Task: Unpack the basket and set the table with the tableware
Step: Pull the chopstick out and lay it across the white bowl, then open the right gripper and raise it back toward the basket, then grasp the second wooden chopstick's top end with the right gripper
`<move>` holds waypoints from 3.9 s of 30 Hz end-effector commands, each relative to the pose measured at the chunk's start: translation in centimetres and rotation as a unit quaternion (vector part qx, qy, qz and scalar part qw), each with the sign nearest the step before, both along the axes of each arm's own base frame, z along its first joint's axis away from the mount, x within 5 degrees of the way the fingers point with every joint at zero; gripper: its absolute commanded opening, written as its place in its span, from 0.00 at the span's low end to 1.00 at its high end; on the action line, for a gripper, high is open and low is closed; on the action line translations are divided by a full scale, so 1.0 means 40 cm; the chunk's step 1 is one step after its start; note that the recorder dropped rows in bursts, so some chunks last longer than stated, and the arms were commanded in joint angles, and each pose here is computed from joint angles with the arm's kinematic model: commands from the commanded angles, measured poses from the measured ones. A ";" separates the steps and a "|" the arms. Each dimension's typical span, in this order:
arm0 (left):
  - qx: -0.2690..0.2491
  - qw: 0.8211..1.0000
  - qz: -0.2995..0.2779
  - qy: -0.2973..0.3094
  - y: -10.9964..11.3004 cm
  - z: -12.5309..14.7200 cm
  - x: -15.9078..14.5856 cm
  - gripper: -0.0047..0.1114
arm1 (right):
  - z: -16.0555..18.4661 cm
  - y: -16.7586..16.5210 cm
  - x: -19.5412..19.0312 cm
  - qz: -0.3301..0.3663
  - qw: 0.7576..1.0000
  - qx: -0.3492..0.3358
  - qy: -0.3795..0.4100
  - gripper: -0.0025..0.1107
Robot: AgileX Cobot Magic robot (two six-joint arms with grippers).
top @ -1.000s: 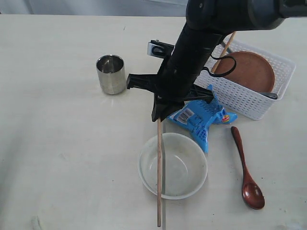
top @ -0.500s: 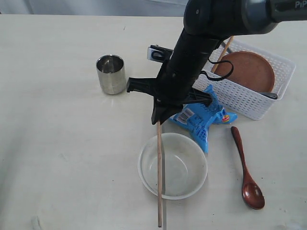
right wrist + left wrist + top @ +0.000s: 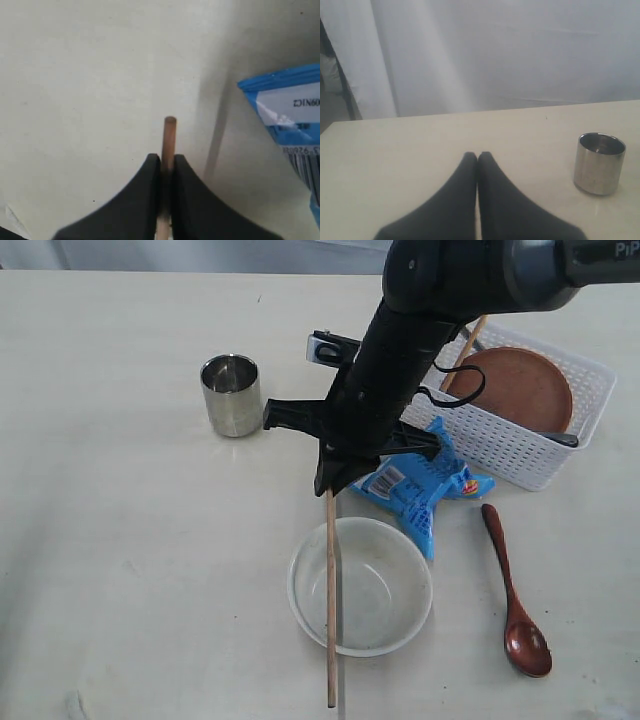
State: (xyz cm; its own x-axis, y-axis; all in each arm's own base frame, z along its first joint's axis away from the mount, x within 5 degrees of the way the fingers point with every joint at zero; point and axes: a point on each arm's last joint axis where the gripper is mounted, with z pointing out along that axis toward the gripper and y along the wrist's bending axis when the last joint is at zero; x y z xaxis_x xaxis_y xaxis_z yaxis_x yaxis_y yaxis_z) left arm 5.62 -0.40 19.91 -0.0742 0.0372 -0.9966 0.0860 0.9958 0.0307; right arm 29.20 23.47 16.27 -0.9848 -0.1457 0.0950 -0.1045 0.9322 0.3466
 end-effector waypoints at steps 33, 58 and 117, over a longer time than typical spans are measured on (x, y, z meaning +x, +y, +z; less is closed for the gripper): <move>-0.001 1.000 0.002 0.000 0.001 -0.002 0.000 0.04 | 0.199 -0.044 -0.029 0.029 0.993 0.031 -0.112 0.52; -0.001 1.000 0.002 0.000 0.001 -0.002 0.000 0.04 | 0.166 -0.579 0.277 -0.259 0.907 -0.002 -0.332 0.56; -0.001 1.000 0.002 0.000 0.001 -0.002 0.000 0.04 | 0.288 -0.618 0.383 -0.297 0.839 0.082 -0.448 0.02</move>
State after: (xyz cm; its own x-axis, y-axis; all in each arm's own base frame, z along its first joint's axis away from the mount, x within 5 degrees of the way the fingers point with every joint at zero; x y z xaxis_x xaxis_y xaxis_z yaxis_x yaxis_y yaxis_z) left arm 5.62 -0.40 19.91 -0.0742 0.0372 -0.9966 0.0860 0.9958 0.0307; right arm 45.07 -0.13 25.68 -0.6012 0.4439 -0.6644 0.0736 0.8587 0.5071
